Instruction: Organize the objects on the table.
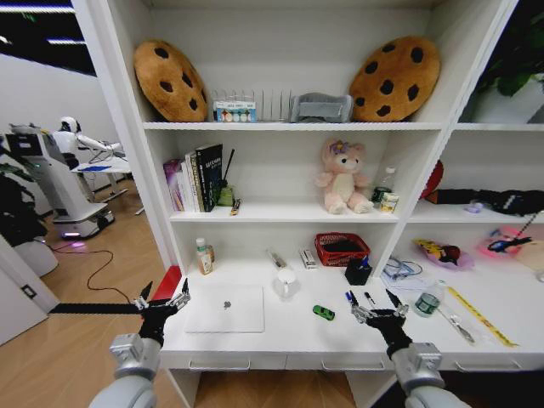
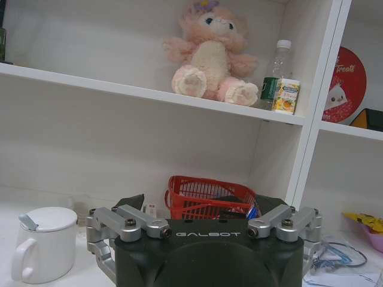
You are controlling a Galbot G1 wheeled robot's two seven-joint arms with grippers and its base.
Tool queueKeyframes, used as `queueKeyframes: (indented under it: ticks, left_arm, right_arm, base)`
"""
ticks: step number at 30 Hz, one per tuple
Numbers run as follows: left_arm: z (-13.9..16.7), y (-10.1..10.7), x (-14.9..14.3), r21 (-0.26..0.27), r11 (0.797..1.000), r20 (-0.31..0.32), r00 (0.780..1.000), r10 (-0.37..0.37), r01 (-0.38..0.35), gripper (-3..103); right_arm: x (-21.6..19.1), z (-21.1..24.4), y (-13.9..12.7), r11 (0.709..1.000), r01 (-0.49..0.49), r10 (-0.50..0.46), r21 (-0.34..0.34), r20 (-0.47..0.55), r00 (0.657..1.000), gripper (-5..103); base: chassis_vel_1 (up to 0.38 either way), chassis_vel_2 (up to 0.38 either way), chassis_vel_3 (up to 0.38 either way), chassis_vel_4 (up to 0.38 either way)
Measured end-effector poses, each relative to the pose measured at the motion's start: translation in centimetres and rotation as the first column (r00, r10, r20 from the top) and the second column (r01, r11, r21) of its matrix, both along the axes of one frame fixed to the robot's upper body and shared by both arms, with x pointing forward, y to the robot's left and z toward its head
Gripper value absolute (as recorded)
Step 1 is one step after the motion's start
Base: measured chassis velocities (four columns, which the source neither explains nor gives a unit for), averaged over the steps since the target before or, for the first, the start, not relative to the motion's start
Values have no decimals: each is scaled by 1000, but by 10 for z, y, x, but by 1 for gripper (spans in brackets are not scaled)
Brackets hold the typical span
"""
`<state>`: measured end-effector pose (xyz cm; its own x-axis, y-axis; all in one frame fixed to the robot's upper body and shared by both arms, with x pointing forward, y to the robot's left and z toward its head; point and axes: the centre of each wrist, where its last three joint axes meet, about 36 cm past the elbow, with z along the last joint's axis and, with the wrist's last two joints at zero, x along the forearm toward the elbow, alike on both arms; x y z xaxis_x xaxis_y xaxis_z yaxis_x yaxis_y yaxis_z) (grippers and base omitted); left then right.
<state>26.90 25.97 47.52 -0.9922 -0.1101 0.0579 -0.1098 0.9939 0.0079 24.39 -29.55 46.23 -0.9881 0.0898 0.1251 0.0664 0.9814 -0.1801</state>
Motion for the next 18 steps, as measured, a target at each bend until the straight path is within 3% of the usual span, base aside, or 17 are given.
queueKeyframes:
  ticks: [10, 18]
  left_arm:
    - [-1, 0, 1, 0, 1000, -2, 1000, -1, 1, 100]
    - [-1, 0, 1, 0, 1000, -3, 1000, -1, 1, 100]
  right_arm:
    - [-1, 6, 0, 1000, -12, 12, 6, -32, 999, 100]
    - [2, 2, -2, 1000, -9, 9, 5, -34, 999, 100]
  base:
    - [-6, -11, 5, 8]
    - [-105, -134, 134, 113]
